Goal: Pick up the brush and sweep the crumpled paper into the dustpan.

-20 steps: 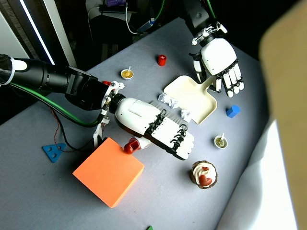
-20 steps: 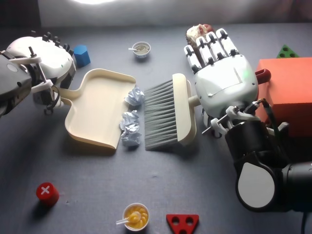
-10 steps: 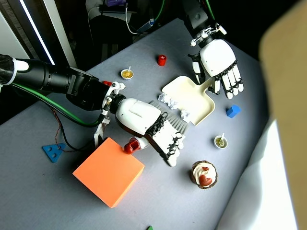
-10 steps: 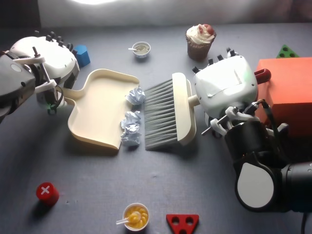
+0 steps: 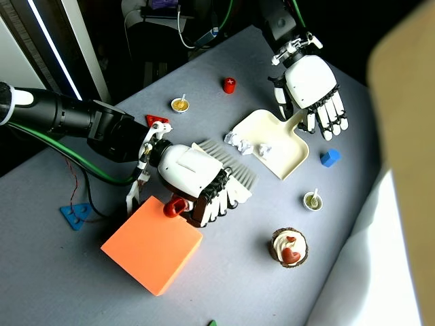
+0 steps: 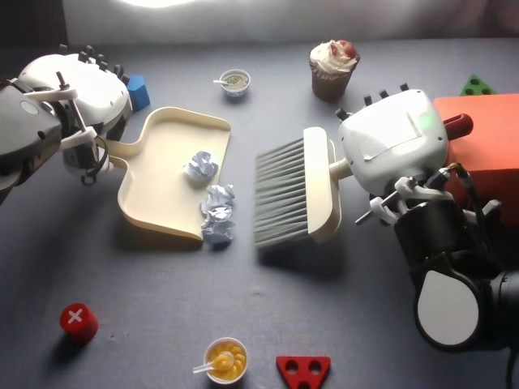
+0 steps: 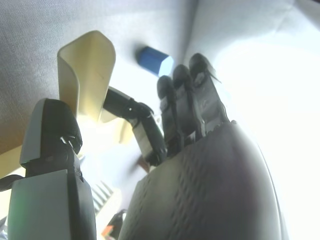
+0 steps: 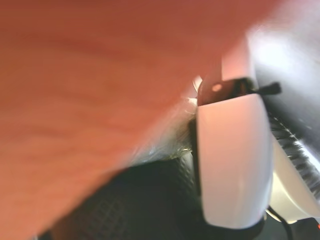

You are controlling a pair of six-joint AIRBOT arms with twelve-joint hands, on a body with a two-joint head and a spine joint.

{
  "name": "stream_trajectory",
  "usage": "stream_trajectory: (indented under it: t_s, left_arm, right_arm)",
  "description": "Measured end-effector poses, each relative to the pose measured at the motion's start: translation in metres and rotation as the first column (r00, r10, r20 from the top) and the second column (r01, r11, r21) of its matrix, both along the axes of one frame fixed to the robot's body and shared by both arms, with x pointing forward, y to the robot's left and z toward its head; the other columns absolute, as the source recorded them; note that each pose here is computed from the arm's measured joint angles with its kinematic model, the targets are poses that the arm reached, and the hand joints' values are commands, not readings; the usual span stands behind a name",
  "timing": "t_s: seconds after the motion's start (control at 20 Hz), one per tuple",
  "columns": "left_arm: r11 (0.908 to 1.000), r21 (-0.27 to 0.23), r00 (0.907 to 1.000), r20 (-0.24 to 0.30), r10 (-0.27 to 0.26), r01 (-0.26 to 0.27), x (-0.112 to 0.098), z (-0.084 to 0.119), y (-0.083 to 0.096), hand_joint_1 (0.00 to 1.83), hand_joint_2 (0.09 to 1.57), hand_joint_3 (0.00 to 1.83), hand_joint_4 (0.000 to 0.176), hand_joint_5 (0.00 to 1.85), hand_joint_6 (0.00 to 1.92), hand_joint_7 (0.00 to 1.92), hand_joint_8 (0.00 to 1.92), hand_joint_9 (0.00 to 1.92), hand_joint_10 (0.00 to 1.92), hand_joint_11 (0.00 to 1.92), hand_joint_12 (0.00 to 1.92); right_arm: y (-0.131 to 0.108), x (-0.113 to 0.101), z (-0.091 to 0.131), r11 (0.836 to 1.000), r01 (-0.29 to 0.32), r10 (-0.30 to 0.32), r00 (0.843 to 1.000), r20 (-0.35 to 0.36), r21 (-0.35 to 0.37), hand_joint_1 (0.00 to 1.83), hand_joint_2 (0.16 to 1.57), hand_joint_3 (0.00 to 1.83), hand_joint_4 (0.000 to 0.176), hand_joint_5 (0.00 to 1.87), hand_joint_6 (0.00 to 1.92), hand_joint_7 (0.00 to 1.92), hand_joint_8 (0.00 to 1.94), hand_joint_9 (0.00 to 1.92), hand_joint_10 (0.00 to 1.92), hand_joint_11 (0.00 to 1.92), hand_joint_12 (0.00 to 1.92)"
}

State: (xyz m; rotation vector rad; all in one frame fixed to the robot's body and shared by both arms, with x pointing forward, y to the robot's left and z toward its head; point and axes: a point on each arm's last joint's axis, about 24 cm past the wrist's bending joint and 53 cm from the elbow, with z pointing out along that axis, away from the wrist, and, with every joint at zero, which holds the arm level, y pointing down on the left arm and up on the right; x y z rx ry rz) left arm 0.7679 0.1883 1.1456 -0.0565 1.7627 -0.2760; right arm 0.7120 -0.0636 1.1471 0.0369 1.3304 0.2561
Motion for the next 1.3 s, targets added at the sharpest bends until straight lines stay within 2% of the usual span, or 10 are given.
stream_trajectory:
  t_s: [0.1, 0.15, 0.25, 0.45, 0.55, 0.7, 1.1, 1.15, 1.2, 1.3]
  left_arm:
    - [1.0000, -0.002, 1.0000, 0.001, -0.001, 0.001, 0.000, 0.001, -0.001, 1.03, 1.16, 0.00, 0.052, 0.89, 1.12, 0.31, 0.00, 0.24, 0.00, 0.18, 0.01]
    - [1.0000, -0.005, 1.0000, 0.003, -0.001, 0.001, 0.001, 0.002, -0.001, 1.04, 1.16, 0.00, 0.044, 0.90, 1.11, 0.31, 0.00, 0.24, 0.00, 0.18, 0.01]
    - [1.0000, -0.006, 1.0000, 0.009, 0.001, -0.001, 0.001, 0.005, -0.001, 1.04, 1.16, 0.00, 0.040, 0.90, 1.10, 0.32, 0.00, 0.24, 0.00, 0.17, 0.00]
    - [1.0000, -0.007, 1.0000, 0.009, 0.002, -0.002, 0.001, 0.005, -0.001, 1.05, 1.15, 0.00, 0.033, 0.92, 1.08, 0.33, 0.00, 0.24, 0.00, 0.19, 0.02]
    - [1.0000, -0.007, 1.0000, 0.008, 0.000, 0.000, 0.001, 0.005, -0.001, 1.03, 1.16, 0.00, 0.068, 0.90, 1.11, 0.32, 0.00, 0.24, 0.00, 0.19, 0.01]
    - [1.0000, -0.007, 1.0000, 0.003, -0.004, 0.004, 0.001, 0.004, -0.001, 1.07, 1.14, 0.00, 0.000, 0.93, 1.05, 0.32, 0.00, 0.24, 0.00, 0.19, 0.01]
    - [0.9999, -0.003, 0.9999, 0.006, 0.012, -0.012, 0.001, 0.007, 0.010, 1.05, 1.14, 0.00, 0.027, 0.93, 1.06, 0.31, 0.01, 0.23, 0.01, 0.19, 0.01]
    - [0.9999, -0.003, 0.9999, 0.006, 0.012, -0.012, 0.001, 0.007, 0.011, 1.04, 1.15, 0.00, 0.055, 0.91, 1.09, 0.31, 0.00, 0.24, 0.00, 0.19, 0.01]
    - [0.9999, -0.005, 0.9999, 0.005, 0.012, -0.012, 0.001, 0.007, 0.011, 1.07, 1.14, 0.00, 0.000, 0.94, 1.05, 0.32, 0.00, 0.25, 0.00, 0.19, 0.01]
    - [0.9999, -0.005, 0.9999, 0.002, 0.014, -0.014, 0.000, 0.007, 0.012, 1.07, 1.14, 0.00, 0.000, 0.93, 1.06, 0.30, 0.00, 0.23, 0.00, 0.18, 0.01]
  right_arm:
    - [0.000, -0.002, 0.003, 1.000, -0.008, 0.008, 1.000, 0.010, -0.006, 1.60, 1.21, 0.00, 0.090, 1.00, 1.92, 1.21, 1.94, 1.48, 1.92, 1.64, 1.92]
    - [0.000, -0.002, 0.005, 1.000, -0.013, 0.013, 1.000, 0.015, -0.010, 1.61, 1.20, 0.00, 0.139, 0.98, 1.92, 1.20, 1.94, 1.46, 1.92, 1.63, 1.92]
    - [0.006, -0.008, 0.009, 0.998, -0.039, 0.040, 0.999, 0.024, -0.038, 1.61, 1.21, 0.00, 0.155, 0.98, 1.92, 1.20, 1.94, 1.45, 1.92, 1.60, 1.92]
    - [0.013, -0.013, 0.010, 0.984, -0.040, 0.047, 0.998, 0.035, -0.172, 1.62, 1.19, 0.00, 0.165, 0.95, 1.92, 1.22, 1.94, 1.44, 1.92, 1.58, 1.92]
    - [0.014, -0.016, 0.012, 0.960, -0.017, 0.034, 0.998, 0.057, -0.279, 1.63, 1.18, 0.00, 0.172, 0.98, 1.92, 1.21, 1.94, 1.43, 1.92, 1.57, 1.92]
    - [0.017, -0.026, 0.020, 0.943, -0.021, 0.042, 0.998, 0.056, -0.333, 1.62, 1.18, 0.00, 0.171, 0.97, 1.92, 1.21, 1.94, 1.42, 1.92, 1.56, 1.92]
    - [0.039, -0.035, 0.055, 0.899, 0.006, 0.033, 0.996, 0.080, -0.438, 1.56, 1.20, 0.00, 0.176, 0.99, 1.92, 1.24, 1.94, 1.45, 1.92, 1.56, 1.92]
    - [0.039, -0.034, 0.059, 0.895, 0.016, 0.023, 0.996, 0.084, -0.446, 1.57, 1.20, 0.00, 0.176, 1.00, 1.92, 1.24, 1.94, 1.45, 1.92, 1.57, 1.92]
    - [0.038, -0.033, 0.061, 0.892, 0.029, 0.010, 0.996, 0.084, -0.452, 1.57, 1.20, 0.00, 0.176, 0.99, 1.92, 1.24, 1.94, 1.46, 1.92, 1.58, 1.92]
    - [0.036, -0.032, 0.067, 0.882, 0.057, -0.018, 0.996, 0.086, -0.467, 1.55, 1.19, 0.00, 0.176, 0.99, 1.92, 1.26, 1.94, 1.47, 1.92, 1.59, 1.92]
